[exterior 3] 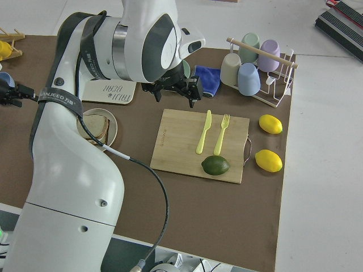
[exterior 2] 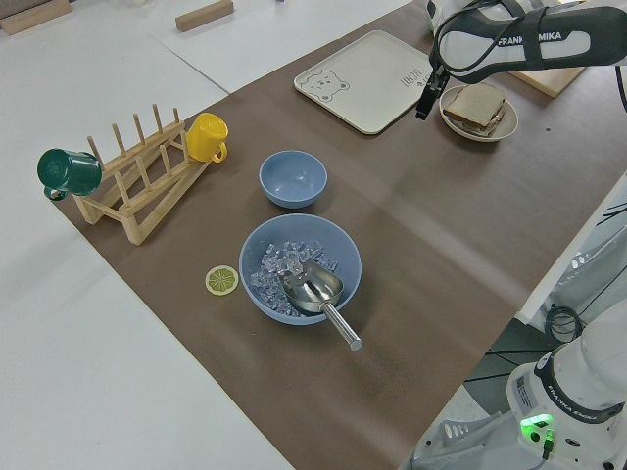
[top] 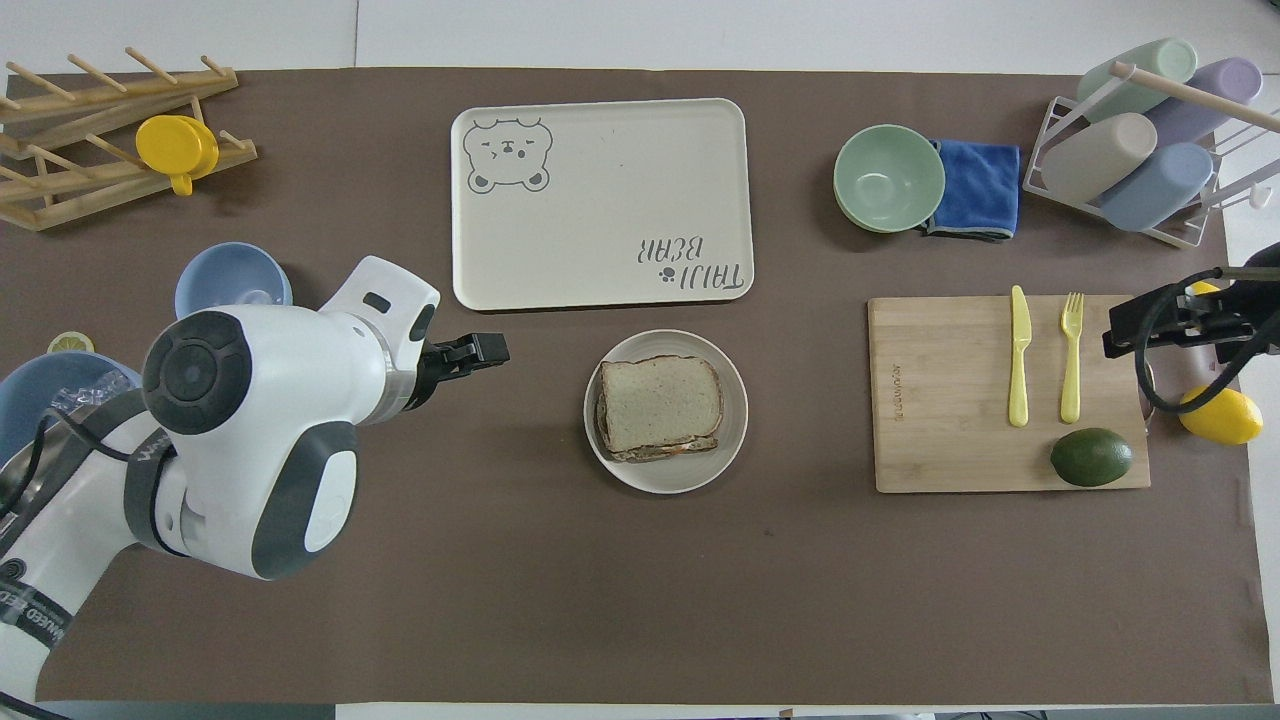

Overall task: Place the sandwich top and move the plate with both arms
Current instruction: 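Reach the left gripper to the plate rim while the right gripper withdraws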

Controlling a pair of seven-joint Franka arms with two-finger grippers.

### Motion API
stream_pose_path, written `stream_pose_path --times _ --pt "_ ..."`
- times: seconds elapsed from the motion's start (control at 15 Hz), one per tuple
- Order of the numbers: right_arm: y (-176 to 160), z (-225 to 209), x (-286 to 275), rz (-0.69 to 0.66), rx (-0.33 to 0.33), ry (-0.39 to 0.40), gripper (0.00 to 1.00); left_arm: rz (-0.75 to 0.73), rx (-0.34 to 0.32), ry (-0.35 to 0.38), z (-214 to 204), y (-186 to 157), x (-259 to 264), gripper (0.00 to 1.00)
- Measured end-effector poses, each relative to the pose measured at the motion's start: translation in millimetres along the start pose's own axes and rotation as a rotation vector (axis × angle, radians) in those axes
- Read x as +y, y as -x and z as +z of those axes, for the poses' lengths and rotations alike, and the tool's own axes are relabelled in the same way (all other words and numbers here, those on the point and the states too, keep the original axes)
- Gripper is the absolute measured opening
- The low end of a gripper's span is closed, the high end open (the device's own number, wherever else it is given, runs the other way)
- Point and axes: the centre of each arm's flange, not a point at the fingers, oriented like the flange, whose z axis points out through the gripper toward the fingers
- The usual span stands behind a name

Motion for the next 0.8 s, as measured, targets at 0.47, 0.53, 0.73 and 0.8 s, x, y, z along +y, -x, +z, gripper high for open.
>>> stream_pose_path --times 0.47,0.53,0.73,0.8 --pt "-0.9 -4.7 33.2 0.010 0.018 -0.019 1.00 0.077 0.015 0.000 81.4 23.1 39.8 1.00" --pt "-1.1 -4.9 32.6 0.009 0.020 -0.019 1.00 0.080 0.013 -0.001 86.4 25.1 41.6 1.00" --pt "-1.1 -4.5 34.0 0.012 0.019 -0.019 1.00 0.083 -0.002 0.009 92.9 34.2 49.8 0.96" --pt "-1.1 -4.1 34.0 0.012 0.018 -0.019 1.00 0.087 -0.006 0.012 93.4 38.0 53.6 0.96"
